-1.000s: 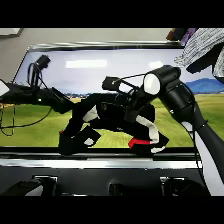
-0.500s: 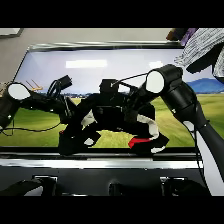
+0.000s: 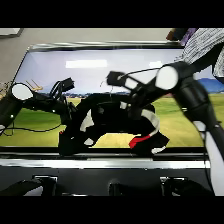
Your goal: Fold the clothes and pants, and hang the long-sleeved shirts on hangers.
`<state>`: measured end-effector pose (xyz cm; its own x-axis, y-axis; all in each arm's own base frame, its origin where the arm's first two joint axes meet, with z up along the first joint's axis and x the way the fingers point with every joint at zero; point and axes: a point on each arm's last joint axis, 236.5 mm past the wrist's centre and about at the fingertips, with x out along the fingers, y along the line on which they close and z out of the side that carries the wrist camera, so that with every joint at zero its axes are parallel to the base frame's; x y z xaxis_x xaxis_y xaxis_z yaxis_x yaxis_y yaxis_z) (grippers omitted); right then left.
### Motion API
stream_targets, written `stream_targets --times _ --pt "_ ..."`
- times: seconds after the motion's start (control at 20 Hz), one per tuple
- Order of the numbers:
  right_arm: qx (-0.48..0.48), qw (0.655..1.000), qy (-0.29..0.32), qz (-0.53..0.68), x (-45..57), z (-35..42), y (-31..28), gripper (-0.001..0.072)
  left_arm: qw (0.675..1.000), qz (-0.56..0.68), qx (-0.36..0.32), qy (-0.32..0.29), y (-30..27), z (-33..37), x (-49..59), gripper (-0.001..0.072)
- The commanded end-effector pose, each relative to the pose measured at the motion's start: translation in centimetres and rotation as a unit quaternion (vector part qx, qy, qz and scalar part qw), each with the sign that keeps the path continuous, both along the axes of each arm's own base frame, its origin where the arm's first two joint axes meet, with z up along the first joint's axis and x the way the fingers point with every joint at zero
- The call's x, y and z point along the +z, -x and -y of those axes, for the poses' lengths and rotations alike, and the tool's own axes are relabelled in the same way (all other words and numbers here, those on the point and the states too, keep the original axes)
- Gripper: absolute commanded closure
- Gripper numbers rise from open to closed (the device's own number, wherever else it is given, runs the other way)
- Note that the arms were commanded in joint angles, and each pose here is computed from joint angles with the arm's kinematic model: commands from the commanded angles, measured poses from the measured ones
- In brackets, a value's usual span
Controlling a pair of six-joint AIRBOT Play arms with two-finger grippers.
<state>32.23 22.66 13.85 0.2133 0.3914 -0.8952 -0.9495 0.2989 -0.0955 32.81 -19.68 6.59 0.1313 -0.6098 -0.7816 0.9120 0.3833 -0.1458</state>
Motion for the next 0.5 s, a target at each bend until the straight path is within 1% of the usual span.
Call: stream_targets --times 0.0,0.15,0.2,0.35,0.45 --pt "-0.072 0.997 -0.017 0.034 3.1 4.6 -1.4 0.0216 1.000 0.016 -0.005 0.006 0.3 0.2 1.2 0.0678" --pt "-0.142 0.989 -0.018 0.042 4.4 10.1 -2.4 0.0215 0.999 0.037 -0.005 0.014 0.7 0.2 2.8 0.0679" --pt "-0.156 0.987 -0.025 0.039 4.3 11.2 -2.9 0.0204 0.999 0.045 -0.005 0.015 0.9 0.2 3.4 0.0679" --pt "-0.158 0.987 -0.038 0.020 1.7 13.0 -3.9 0.0203 0.998 0.067 -0.005 0.019 1.3 0.1 5.0 0.0679" --pt "-0.156 0.987 -0.042 0.000 -1.0 12.7 -4.5 0.0092 0.997 0.079 -0.006 0.021 1.6 0.1 5.8 0.0679"
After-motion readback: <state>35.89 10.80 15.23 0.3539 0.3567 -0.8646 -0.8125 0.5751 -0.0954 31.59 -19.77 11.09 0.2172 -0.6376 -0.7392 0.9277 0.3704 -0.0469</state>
